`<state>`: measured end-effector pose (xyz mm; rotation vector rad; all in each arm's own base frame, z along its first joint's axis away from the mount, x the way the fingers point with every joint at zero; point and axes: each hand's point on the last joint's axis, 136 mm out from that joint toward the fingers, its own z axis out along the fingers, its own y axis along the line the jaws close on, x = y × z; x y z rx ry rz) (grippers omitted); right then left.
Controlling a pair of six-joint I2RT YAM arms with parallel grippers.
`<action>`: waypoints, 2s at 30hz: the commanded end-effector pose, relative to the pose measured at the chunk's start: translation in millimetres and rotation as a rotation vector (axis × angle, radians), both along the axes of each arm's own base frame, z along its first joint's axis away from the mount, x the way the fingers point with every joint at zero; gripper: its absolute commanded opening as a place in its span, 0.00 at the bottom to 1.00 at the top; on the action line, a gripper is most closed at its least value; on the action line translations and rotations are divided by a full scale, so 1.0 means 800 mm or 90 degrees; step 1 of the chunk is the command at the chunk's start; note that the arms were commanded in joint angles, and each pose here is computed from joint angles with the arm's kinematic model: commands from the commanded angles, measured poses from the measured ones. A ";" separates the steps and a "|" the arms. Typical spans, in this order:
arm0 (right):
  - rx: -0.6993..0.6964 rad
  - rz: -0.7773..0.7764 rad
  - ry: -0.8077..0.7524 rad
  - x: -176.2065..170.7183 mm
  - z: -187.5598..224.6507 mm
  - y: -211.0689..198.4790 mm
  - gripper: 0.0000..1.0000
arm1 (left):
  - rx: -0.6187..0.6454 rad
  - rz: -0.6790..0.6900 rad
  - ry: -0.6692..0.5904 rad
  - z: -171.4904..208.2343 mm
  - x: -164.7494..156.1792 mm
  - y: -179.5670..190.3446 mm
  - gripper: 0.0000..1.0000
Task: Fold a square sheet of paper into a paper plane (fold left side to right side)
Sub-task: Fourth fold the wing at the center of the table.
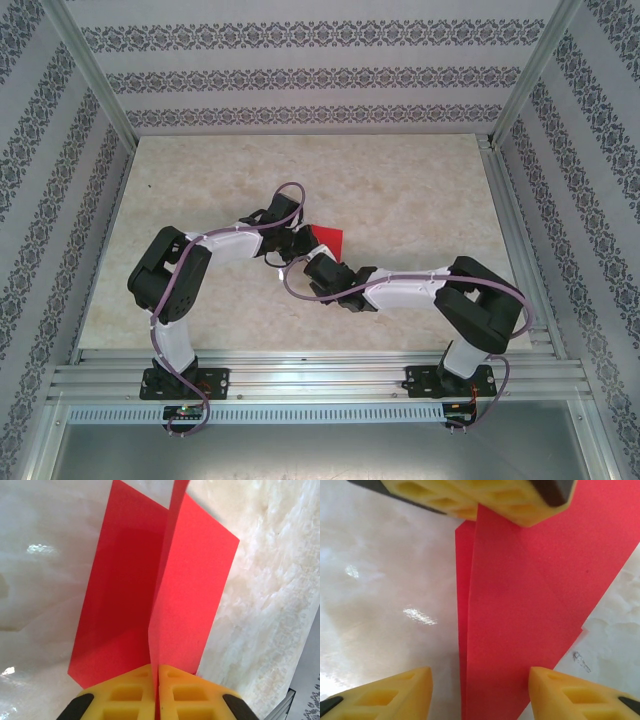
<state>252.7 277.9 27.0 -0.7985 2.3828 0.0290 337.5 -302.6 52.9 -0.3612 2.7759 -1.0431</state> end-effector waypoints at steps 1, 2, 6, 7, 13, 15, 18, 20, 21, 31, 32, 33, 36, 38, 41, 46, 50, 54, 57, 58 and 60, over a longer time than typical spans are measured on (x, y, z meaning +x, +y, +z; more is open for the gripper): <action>-0.009 0.001 -0.024 0.009 -0.001 0.004 0.51 | -0.004 -0.003 0.010 0.002 0.000 -0.009 0.08; -0.010 0.001 -0.023 0.008 -0.002 0.004 0.50 | -0.004 -0.004 0.009 0.003 0.000 -0.009 0.08; -0.008 -0.001 -0.023 0.008 -0.002 0.003 0.41 | -0.003 -0.005 0.012 0.001 0.000 -0.009 0.11; -0.009 -0.002 -0.021 0.007 -0.003 0.002 0.38 | -0.003 -0.006 0.012 0.001 -0.001 -0.009 0.12; -0.010 -0.009 -0.009 0.002 -0.011 -0.002 0.21 | 0.010 -0.017 -0.002 0.008 0.000 -0.005 0.25; -0.008 -0.011 0.000 0.001 -0.015 -0.005 0.16 | 0.020 -0.024 -0.017 0.019 0.002 -0.001 0.33; 0.000 -0.017 0.010 -0.001 -0.019 -0.008 0.11 | 0.035 -0.031 -0.046 0.039 0.007 0.010 0.48; 0.013 -0.020 0.017 -0.001 -0.020 -0.009 0.10 | 0.043 -0.031 -0.066 0.053 0.010 0.021 0.56; 0.020 -0.022 0.021 0.000 -0.020 -0.010 0.09 | 0.045 -0.029 -0.080 0.062 0.013 0.027 0.60; 0.136 -0.034 0.071 -0.002 -0.020 -0.010 0.08 | 0.026 0.033 -0.106 0.078 0.018 0.084 0.70; 0.150 -0.036 0.074 -0.002 -0.019 -0.010 0.08 | 0.009 0.029 -0.094 0.069 0.015 0.079 0.67; 0.161 -0.036 0.079 -0.002 -0.020 -0.010 0.08 | -0.008 0.028 -0.083 0.062 0.014 0.073 0.63; 0.192 -0.041 0.092 -0.002 -0.020 -0.011 0.08 | -0.047 0.035 -0.053 0.036 0.008 0.063 0.44; 0.208 -0.047 0.100 -0.002 -0.022 -0.013 0.09 | -0.053 0.041 -0.041 0.022 0.007 0.060 0.34; 0.234 -0.057 0.112 -0.003 -0.025 -0.017 0.09 | -0.060 0.028 -0.025 0.008 0.004 0.047 0.23; 0.271 -0.078 0.125 -0.002 -0.027 -0.024 0.09 | -0.071 0.001 -0.008 -0.009 0.002 0.017 0.17; 0.288 -0.084 0.133 -0.001 -0.028 -0.028 0.09 | -0.072 -0.005 -0.007 -0.012 0.002 0.007 0.15; 0.305 -0.092 0.145 0.001 -0.030 -0.031 0.09 | -0.070 -0.011 -0.006 -0.014 0.002 0.002 0.13; 0.324 -0.098 0.155 0.003 -0.032 -0.034 0.10 | -0.070 -0.015 -0.001 -0.018 0.001 -0.005 0.13; 0.329 -0.100 0.158 0.003 -0.032 -0.035 0.10 | -0.070 -0.018 0.001 -0.020 0.001 -0.007 0.13; 0.339 -0.102 0.167 0.004 -0.032 -0.035 0.10 | -0.065 -0.024 0.009 -0.027 -0.001 -0.012 0.13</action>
